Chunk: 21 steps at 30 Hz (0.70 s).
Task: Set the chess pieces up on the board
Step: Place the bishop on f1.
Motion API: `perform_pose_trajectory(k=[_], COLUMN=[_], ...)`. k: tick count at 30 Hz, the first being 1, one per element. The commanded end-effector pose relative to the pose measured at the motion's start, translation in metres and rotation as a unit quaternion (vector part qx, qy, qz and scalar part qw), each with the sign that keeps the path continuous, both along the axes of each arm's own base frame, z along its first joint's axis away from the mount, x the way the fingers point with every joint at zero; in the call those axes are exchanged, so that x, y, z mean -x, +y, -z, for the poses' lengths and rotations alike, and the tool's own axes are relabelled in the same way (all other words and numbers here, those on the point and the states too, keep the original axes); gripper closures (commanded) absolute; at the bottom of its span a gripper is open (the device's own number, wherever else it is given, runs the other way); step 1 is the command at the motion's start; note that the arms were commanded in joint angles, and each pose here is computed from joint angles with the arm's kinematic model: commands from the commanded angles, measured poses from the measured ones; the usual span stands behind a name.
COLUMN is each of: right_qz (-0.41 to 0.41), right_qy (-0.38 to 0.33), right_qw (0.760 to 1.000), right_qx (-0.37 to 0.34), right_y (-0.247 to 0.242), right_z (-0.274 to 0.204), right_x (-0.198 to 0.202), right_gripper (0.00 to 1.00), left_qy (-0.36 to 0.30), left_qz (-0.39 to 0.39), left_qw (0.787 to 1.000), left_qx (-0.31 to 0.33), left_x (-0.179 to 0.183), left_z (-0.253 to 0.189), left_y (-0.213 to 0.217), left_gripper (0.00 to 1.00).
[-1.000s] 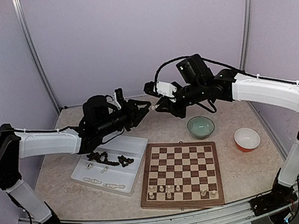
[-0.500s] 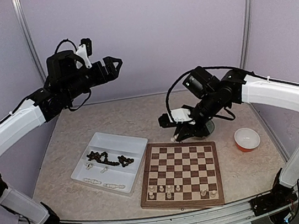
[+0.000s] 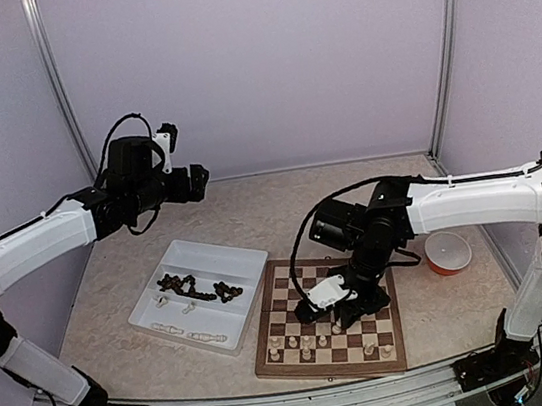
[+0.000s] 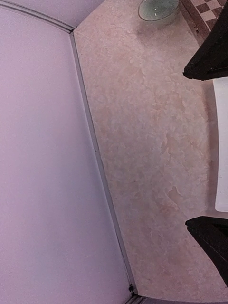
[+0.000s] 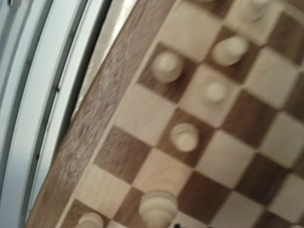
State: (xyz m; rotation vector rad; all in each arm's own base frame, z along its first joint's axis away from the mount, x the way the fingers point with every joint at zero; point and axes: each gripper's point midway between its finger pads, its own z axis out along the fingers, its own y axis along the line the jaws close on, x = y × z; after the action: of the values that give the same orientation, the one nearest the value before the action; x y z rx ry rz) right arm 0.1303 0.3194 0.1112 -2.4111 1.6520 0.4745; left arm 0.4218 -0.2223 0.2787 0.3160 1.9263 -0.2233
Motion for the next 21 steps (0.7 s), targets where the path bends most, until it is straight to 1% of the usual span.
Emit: perform_pose_trajectory(k=[1,6,9,12,21], right_qz=[-0.016,-0.018,-0.022,-0.024,-0.032], right_qy=[0.010,-0.003,-0.002,0.004,0.001], right_qw=[0.998,0.996,0.996,0.996,0.993], right_qx=[0.060,0.088,0.089,0.087,0.113], right_y=[-0.016,-0.015,-0.011,-0.006,-0.010], right_z=[0.029,0.048,0.051,0.053,0.063], right_x=[0.013,0.015,0.019,0.024,0.031], right_gripper=[0.94,0.94,0.94,0.93,0.93], left_qy=[-0.041,-0.024,-0.020,-0.020,-0.024], left_qz=[-0.013,-0.017,-0.012,-0.011,-0.007], left_qw=[0.999,1.000,1.000,1.000,1.000], left_qx=[0.021,0.003,-0.002,-0.002,0.003], left_x=[0.007,0.004,0.003,0.004,0.007], left_z=[-0.025,-0.019,-0.017,-0.018,-0.023], left_y=[0.009,0.010,0.007,0.007,0.007], left_gripper=[0.02,0.05,0.05,0.06,0.07])
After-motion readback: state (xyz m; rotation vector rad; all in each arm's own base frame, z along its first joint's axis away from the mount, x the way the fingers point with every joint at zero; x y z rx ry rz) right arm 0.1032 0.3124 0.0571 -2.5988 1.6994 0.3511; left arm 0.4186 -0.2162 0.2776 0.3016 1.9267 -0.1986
